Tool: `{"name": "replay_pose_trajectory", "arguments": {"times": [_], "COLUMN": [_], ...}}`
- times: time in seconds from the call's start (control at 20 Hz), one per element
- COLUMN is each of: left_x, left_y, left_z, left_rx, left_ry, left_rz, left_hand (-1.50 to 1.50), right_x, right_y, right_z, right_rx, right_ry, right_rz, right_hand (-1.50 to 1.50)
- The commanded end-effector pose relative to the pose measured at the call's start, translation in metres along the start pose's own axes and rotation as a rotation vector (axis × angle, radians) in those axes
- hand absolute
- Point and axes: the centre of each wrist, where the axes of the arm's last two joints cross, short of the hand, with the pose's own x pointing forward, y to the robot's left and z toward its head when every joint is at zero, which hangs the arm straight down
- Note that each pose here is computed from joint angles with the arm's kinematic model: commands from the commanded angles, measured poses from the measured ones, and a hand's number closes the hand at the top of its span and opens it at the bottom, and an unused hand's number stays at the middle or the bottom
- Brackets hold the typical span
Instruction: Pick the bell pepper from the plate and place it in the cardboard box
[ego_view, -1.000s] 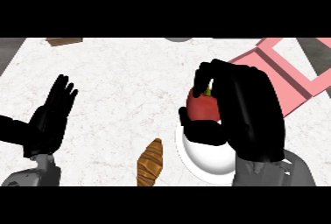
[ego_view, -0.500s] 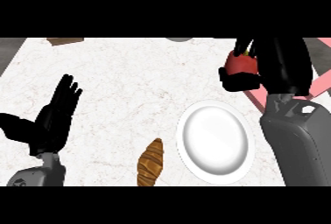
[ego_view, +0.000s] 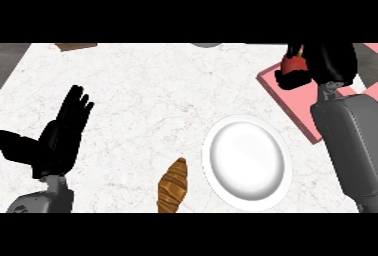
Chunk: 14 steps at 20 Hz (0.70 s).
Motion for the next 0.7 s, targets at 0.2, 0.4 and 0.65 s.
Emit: {"name": "replay_pose_trajectory", "arguments": {"times": [0.2, 0.4, 0.65], "left_x": [-0.001, 0.004, 0.01], "left_y": [-0.004, -0.008, 0.001], "left_z": [-0.001, 0.003, 0.0], "left_rx": [0.005, -0.004, -0.015], "left_ry": [-0.011, -0.01, -0.03], "left_rz": [-0.006, 0.001, -0.008], "left_hand": [0.0, 0.0, 0.0], "right_x": [-0.063, -0.09, -0.063], "right_y": [0.033, 0.043, 0.043], "right_z": [-0.014, -0.023, -0.026], "right_rx": [0.402, 0.327, 0.008], "right_ry": [0.125, 0.103, 0.002], "right_rz": [0.247, 0.074, -0.108], "right_hand": [-1.5, -1.5, -1.5]}}
